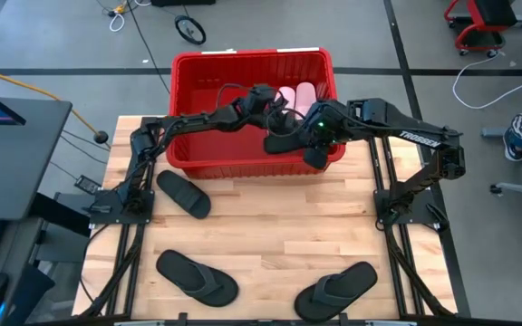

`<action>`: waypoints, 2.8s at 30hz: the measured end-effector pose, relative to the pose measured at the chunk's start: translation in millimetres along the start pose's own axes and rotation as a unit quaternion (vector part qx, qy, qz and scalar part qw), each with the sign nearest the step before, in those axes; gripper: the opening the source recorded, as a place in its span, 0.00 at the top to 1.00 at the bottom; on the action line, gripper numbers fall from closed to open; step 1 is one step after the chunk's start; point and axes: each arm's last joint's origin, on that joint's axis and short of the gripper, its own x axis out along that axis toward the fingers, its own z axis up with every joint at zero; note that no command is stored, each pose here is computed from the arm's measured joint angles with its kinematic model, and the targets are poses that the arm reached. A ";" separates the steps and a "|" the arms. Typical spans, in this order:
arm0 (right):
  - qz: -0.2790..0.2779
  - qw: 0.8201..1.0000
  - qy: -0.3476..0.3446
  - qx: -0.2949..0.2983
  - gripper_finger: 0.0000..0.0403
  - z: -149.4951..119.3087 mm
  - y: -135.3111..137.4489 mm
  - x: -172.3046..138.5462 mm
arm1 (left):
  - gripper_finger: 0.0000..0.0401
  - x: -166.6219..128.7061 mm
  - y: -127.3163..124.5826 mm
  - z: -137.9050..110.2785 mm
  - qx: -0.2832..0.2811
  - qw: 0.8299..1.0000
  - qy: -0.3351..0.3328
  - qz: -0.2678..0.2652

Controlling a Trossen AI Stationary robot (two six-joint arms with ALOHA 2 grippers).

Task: Pick and place slides into bin
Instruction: Put the right black slide into the red bin, then put the black slide into the red bin

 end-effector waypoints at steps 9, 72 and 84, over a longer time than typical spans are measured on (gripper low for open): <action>0.000 1.000 -0.002 0.000 0.63 0.0 -0.1 -0.6 | 0.52 1.4 4.5 -23.7 0.013 0.988 0.082 0.132; 0.017 0.999 -0.002 -0.034 0.63 -2.8 13.7 -5.0 | 0.57 -221.0 -176.7 -174.8 -0.004 0.909 0.311 0.277; 0.023 0.998 -0.032 -0.043 0.63 3.0 15.4 -5.4 | 0.57 -202.9 -123.0 -226.2 -0.031 0.871 0.267 0.412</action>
